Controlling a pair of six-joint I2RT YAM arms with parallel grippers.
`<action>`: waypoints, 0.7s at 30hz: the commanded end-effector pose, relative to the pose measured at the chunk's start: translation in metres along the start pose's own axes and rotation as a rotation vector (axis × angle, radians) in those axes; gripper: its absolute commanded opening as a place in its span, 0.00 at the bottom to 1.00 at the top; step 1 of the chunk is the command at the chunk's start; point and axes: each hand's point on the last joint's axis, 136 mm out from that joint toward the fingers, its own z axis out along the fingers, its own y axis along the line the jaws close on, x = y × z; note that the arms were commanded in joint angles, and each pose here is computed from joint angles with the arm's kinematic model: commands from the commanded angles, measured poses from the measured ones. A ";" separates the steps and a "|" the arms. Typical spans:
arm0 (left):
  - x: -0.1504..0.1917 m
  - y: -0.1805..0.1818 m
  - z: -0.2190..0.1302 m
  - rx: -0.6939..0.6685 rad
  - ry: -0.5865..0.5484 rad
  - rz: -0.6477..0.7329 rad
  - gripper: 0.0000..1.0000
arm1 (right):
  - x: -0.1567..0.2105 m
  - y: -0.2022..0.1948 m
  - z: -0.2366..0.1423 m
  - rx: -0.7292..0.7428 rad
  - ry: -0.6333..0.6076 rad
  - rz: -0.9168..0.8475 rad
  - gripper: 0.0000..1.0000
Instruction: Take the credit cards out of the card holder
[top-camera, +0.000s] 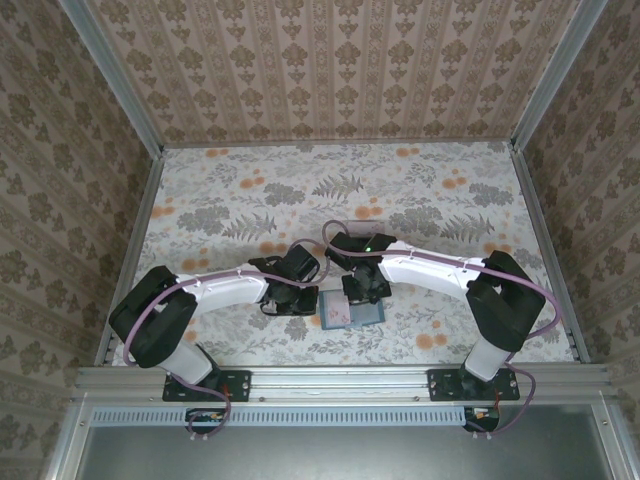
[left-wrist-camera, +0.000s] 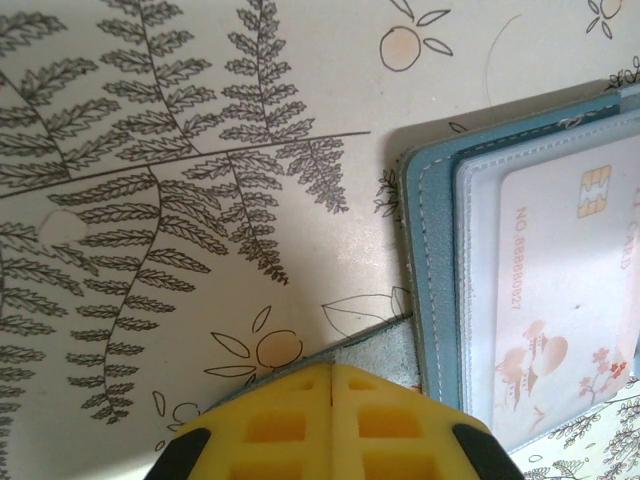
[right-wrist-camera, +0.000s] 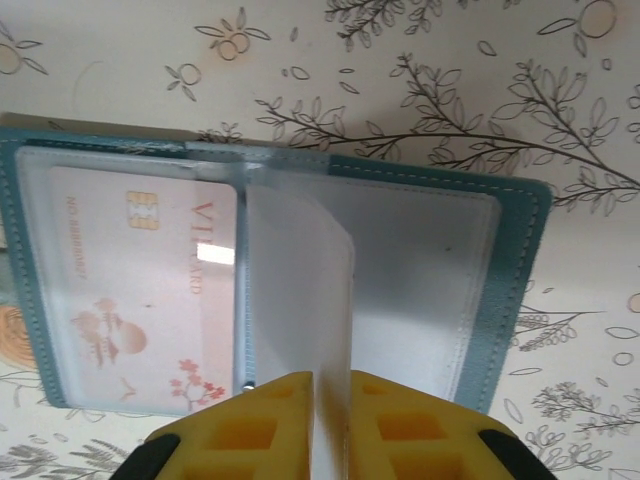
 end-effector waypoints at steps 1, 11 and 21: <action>0.012 0.010 0.004 -0.036 0.043 -0.011 0.03 | 0.009 -0.023 0.010 0.104 0.031 -0.023 0.17; 0.011 0.011 0.003 -0.048 0.045 -0.007 0.04 | 0.013 -0.043 0.023 0.193 0.048 -0.035 0.21; 0.009 0.009 0.001 -0.054 0.044 0.001 0.03 | 0.011 -0.059 0.014 0.265 0.018 -0.068 0.24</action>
